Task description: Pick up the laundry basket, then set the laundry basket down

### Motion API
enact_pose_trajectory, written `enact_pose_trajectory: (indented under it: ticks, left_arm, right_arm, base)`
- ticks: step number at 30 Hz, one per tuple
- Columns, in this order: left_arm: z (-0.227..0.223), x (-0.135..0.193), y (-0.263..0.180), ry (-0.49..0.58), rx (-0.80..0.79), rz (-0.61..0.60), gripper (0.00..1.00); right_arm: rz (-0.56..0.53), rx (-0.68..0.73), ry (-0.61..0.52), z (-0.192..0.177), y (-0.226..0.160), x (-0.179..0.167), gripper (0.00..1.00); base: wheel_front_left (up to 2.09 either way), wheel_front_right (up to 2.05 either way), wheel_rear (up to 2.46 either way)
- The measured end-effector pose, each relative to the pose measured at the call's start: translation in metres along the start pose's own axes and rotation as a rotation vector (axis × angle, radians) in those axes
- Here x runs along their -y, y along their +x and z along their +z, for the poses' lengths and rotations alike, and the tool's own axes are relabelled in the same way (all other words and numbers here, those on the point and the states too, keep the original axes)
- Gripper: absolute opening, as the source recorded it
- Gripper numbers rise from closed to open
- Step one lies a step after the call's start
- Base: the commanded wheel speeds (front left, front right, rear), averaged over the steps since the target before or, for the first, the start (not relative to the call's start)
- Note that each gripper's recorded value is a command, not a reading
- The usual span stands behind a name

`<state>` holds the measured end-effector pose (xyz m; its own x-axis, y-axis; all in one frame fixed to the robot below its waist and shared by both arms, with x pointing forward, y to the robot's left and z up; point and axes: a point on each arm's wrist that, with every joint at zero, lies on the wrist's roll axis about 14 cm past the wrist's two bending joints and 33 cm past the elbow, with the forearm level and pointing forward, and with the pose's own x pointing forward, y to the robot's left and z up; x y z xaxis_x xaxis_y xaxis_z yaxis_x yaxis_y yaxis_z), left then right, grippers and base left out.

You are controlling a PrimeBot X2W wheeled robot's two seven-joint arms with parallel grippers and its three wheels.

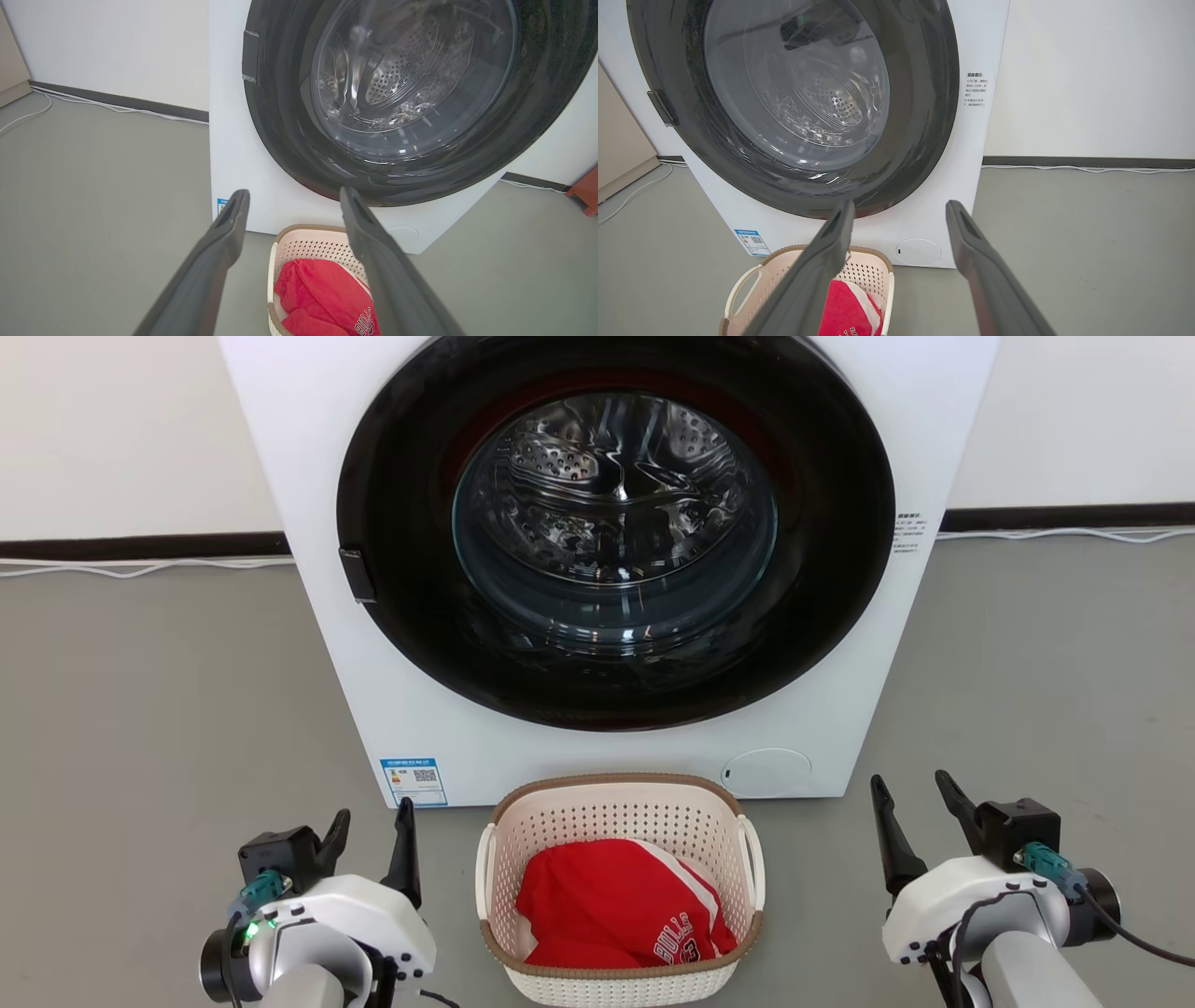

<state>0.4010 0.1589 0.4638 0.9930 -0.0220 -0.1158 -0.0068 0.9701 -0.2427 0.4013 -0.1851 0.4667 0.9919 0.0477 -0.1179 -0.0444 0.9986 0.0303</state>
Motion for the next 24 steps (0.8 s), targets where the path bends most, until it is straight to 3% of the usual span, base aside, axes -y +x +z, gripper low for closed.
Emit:
enact_pose_trajectory:
  ticks: [4,5,12,24]
  left_arm:
    - [-0.001,0.002,-0.004,-0.004,0.0,-0.007,1.0]
    - [-0.004,0.001,-0.006,-0.004,-0.008,-0.004,0.0]
    - [-0.064,-0.017,-0.039,-0.016,-0.176,0.052,0.0]
    - [-0.055,-0.019,-0.034,-0.141,-0.159,0.082,0.0]
  right_arm:
    - [0.0,0.007,0.001,0.002,-0.002,0.0,1.0]
    - [0.0,-0.003,0.002,-0.002,-0.004,0.0,0.0]
    - [-0.016,-0.176,0.036,-0.064,-0.036,-0.001,0.0]
    - [-0.058,-0.147,0.176,-0.054,-0.031,0.004,0.0]
  base:
    - [0.0,0.0,0.0]
    - [0.0,0.0,0.0]
    - [0.0,0.0,0.0]
    - [0.0,0.0,0.0]
